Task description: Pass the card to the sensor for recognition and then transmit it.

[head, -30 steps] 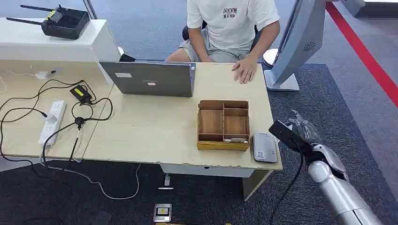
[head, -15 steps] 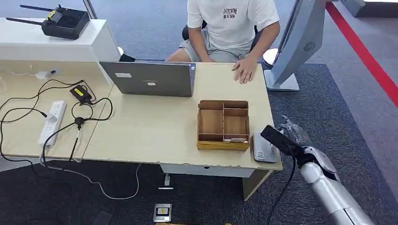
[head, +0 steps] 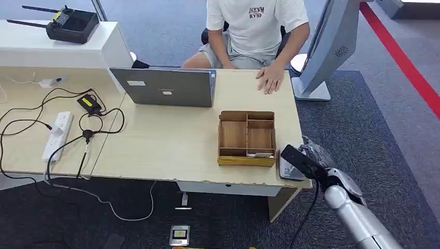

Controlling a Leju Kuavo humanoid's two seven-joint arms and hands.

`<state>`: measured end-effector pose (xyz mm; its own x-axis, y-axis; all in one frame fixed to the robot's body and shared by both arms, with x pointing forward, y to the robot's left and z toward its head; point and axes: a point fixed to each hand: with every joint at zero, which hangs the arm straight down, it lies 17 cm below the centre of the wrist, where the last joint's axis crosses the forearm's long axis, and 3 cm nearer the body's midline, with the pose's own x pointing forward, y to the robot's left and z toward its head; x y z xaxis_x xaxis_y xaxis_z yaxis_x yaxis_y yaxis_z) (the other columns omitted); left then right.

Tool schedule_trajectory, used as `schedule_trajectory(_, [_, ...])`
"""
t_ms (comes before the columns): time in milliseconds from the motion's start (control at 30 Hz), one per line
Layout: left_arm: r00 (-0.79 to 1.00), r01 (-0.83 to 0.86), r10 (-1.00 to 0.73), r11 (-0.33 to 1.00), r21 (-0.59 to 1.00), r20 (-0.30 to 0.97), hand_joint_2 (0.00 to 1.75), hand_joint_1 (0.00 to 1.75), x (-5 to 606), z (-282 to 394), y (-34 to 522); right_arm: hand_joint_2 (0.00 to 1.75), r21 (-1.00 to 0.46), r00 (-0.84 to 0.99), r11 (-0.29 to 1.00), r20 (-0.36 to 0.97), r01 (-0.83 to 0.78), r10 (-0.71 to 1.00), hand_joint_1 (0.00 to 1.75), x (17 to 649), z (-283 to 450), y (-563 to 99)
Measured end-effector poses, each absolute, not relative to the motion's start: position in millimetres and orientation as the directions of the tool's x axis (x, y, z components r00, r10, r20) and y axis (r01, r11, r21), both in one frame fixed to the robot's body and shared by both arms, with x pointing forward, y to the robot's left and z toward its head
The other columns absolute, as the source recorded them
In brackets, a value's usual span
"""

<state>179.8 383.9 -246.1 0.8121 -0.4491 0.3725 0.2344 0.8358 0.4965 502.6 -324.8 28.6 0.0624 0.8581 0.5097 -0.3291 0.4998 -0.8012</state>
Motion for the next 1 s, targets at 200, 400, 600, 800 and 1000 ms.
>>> schedule_trajectory(200, [0.812, 0.243, -0.454, 0.834, 0.495, 0.367, 0.0, 0.0, 180.4, -246.4, 383.2, 1.75, -0.791, 0.072, 0.516, 0.524, -0.328, 0.849, 1.75, 498.4, 22.4, -322.3])
schedule_trajectory(400, [0.81, 0.246, -0.457, 0.833, 0.496, 0.367, 0.0, 0.0, 181.3, -246.2, 383.0, 1.75, -0.786, 0.075, 0.529, 0.536, -0.321, 0.841, 1.75, 498.3, 22.1, -320.6])
schedule_trajectory(600, [0.806, 0.245, -0.459, 0.833, 0.496, 0.374, 0.0, 0.0, 182.6, -245.6, 382.4, 1.75, -0.8, 0.053, 0.542, 0.549, -0.255, 0.834, 1.75, 517.2, 56.5, -329.2])
schedule_trajectory(800, [0.801, 0.242, -0.46, 0.834, 0.496, 0.383, 0.0, 0.0, 185.0, -244.7, 381.8, 1.75, -0.841, -0.023, 0.526, 0.533, -0.129, 0.846, 1.75, 559.2, 143.3, -352.7])
schedule_trajectory(1000, [0.801, 0.238, -0.457, 0.836, 0.495, 0.387, 0.0, 0.0, 186.5, -244.2, 381.3, 1.75, -0.867, -0.111, 0.497, 0.496, -0.014, 0.861, 1.75, 586.6, 219.3, -362.8])
